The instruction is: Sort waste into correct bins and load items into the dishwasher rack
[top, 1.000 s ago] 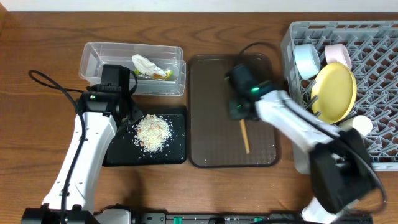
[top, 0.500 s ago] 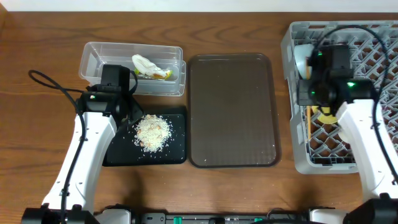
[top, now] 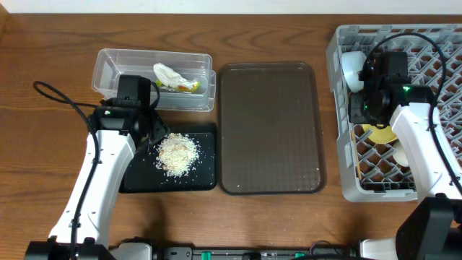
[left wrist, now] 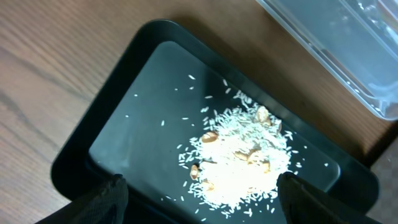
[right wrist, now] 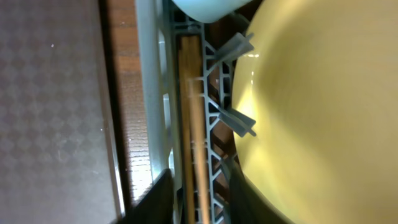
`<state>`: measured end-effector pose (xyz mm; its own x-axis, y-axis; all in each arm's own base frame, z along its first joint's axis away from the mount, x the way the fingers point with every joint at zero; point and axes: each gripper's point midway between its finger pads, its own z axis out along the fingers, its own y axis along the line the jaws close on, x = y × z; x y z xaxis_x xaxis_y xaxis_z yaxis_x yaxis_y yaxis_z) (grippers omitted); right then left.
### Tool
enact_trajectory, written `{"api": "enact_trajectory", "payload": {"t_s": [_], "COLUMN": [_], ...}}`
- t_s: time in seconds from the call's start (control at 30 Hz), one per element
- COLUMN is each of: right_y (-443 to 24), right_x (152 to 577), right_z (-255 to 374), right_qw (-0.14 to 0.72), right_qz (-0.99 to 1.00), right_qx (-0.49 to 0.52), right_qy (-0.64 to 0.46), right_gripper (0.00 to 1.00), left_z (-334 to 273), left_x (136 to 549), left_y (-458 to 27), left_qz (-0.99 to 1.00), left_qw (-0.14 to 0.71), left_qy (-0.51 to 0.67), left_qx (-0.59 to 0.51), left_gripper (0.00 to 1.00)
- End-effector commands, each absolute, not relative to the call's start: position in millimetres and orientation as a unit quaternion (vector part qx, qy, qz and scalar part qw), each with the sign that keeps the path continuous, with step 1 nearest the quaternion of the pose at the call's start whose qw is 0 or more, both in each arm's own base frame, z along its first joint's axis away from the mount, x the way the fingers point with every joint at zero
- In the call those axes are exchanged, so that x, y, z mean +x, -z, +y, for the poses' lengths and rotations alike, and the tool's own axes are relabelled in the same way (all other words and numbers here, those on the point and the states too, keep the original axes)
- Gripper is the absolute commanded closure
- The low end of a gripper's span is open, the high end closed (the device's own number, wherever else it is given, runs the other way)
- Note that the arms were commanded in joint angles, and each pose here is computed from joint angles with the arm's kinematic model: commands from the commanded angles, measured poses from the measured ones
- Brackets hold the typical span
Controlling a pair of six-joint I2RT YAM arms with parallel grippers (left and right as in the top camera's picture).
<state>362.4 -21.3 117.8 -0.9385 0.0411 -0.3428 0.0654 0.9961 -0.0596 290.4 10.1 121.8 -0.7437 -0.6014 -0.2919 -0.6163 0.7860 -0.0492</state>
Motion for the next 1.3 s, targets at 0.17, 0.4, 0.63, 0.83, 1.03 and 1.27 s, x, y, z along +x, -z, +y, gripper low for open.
{"api": "enact_trajectory", "payload": {"t_s": [0.17,0.4,0.63,0.83,1.03,1.27], "right_y": [-172,-211,-173,-157,-165,-199], "right_x": [380,408,381,339,313,279], "right_z": [9,54,13,7,8,9], "right_qw": [0.277,0.364,0.279,0.193,0.197,0.353], "right_qz": [0.959,0.914,0.958,0.979,0.979,0.934], "right_qx": [0.002,-0.064,0.016,0.036,0.035,0.026], "right_qy": [-0.051,-0.170,-0.065,-0.050,-0.050,-0.051], "right_gripper": [0.59,0.33,0.23,0.08,0.01,0.01], "left_z": [-22,-44,-43,-39,-38,-54], "left_x": [309,338,309,263,252,231], "left_y": [-129,-143,-131,-121,-146,-192], "left_qz": [0.968,0.968,0.982,0.994,0.987,0.943], "left_qw": [0.162,0.227,0.166,0.075,0.137,0.320], "left_qy": [0.053,0.080,0.069,0.055,0.063,0.086], "left_qx": [-0.184,-0.064,-0.051,-0.055,-0.050,0.038], "left_gripper": [0.21,0.20,0.14,0.14,0.14,0.09]}}
